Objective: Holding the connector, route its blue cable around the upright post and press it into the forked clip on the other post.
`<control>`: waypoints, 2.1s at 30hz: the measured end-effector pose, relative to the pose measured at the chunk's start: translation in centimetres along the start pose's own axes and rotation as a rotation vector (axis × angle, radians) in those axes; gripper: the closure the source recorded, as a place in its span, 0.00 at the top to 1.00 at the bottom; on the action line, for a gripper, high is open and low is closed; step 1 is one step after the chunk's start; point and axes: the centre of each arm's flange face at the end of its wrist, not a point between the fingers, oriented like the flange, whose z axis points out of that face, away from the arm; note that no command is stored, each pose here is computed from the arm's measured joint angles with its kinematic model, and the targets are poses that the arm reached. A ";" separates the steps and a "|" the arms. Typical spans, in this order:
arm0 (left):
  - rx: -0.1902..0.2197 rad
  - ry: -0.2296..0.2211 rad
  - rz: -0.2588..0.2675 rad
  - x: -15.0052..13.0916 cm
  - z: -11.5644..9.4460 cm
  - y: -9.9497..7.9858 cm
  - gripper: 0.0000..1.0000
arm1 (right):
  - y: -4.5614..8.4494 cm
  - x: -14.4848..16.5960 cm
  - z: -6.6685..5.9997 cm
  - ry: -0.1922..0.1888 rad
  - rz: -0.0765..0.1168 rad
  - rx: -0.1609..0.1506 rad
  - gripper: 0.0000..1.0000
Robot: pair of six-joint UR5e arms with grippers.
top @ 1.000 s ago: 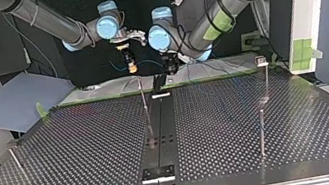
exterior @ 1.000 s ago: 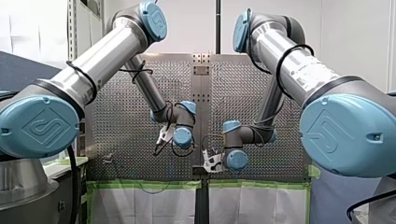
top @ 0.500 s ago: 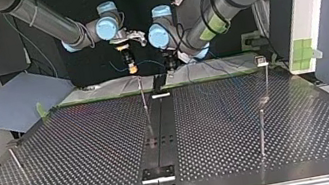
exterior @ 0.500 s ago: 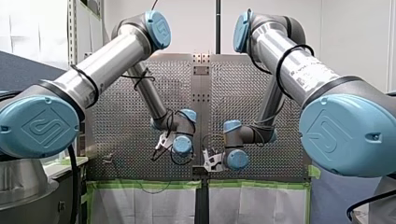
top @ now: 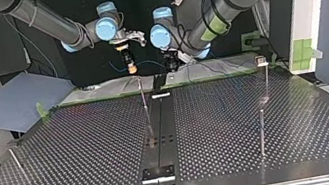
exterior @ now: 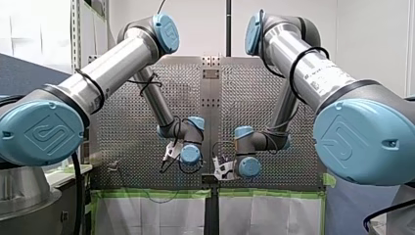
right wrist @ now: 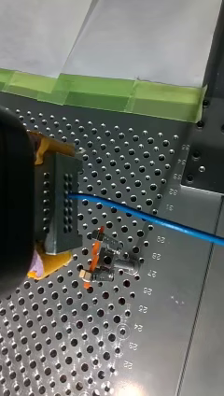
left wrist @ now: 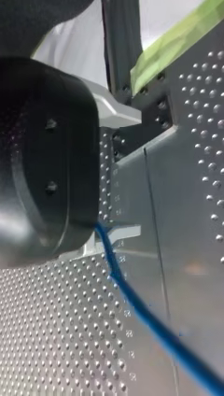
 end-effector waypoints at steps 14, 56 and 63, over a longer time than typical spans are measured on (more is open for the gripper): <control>0.046 -0.008 -0.053 1.5 -1.2 -0.4 0.00 | 0.3 0.1 0.2 -0.001 -0.005 -0.005 0.38; 0.111 -0.112 -0.315 3.4 -1.2 -3.3 0.00 | 3.5 -0.6 1.0 -0.024 0.026 -0.058 0.38; 0.115 -0.109 -0.313 4.8 -1.4 -4.0 0.00 | 3.6 -0.9 1.0 -0.026 0.027 -0.057 0.38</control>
